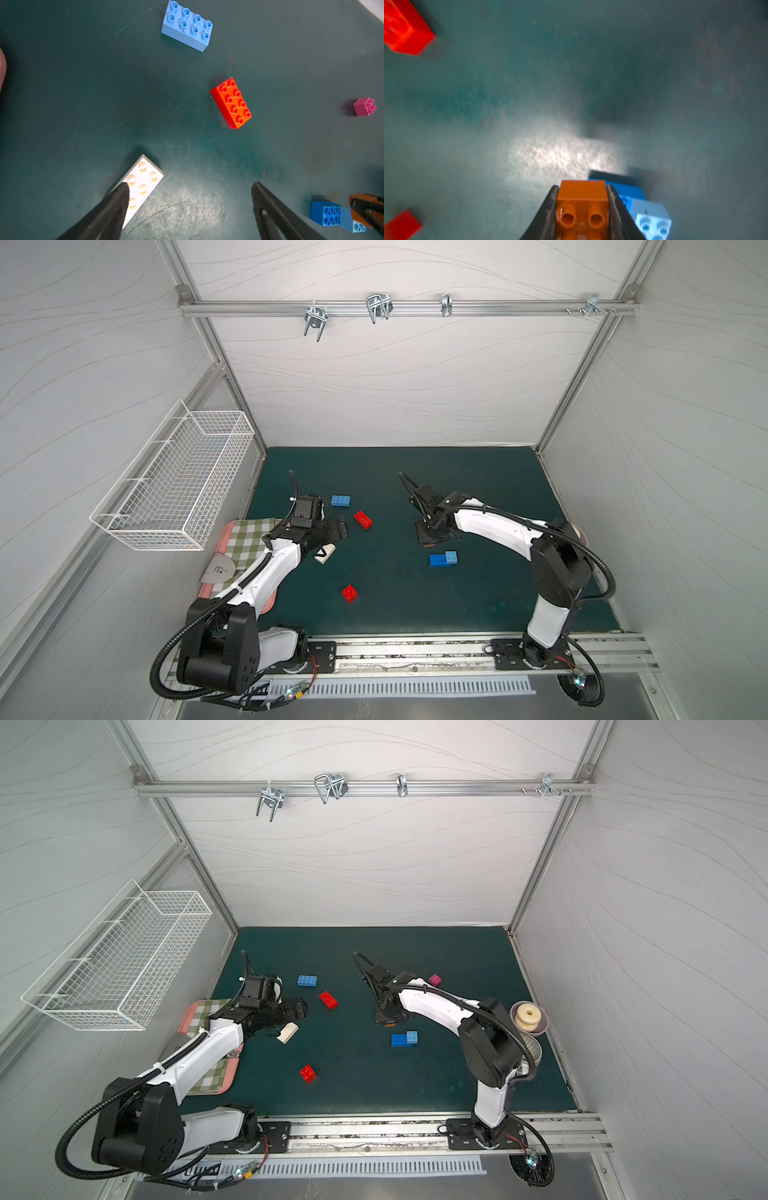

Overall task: Assemble a carrot with lego
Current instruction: Assemble the lego brick with the lego brick.

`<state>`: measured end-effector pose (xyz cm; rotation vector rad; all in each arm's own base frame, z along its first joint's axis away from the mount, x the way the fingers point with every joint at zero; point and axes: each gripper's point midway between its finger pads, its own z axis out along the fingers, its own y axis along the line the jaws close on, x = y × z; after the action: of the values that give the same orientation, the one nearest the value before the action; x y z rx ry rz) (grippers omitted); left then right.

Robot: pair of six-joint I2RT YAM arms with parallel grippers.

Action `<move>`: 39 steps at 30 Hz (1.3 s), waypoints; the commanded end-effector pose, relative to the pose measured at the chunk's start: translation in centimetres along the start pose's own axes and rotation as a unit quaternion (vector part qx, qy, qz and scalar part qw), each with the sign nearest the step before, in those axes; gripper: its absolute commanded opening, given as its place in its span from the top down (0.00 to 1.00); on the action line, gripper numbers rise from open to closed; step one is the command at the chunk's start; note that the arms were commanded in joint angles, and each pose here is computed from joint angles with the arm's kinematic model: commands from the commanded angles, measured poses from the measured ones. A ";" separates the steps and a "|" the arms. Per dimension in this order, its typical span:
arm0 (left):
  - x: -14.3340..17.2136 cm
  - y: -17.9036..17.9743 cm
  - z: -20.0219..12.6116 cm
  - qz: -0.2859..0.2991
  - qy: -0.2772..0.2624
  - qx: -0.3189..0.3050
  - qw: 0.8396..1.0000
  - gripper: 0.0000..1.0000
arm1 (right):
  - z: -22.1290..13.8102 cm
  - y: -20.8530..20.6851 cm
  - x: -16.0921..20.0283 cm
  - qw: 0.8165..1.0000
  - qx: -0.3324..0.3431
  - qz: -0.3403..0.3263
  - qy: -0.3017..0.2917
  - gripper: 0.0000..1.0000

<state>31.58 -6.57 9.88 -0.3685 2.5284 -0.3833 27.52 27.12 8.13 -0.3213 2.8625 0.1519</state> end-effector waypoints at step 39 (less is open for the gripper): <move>-0.2 -0.3 -0.5 0.002 -0.008 0.002 1.000 0.08 | 4.3 -0.6 5.7 0.997 0.066 0.036 0.022 0.92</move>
<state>31.55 -6.70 9.94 -0.3630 2.5276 -0.3849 24.39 26.97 4.22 -0.2204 2.8654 0.0529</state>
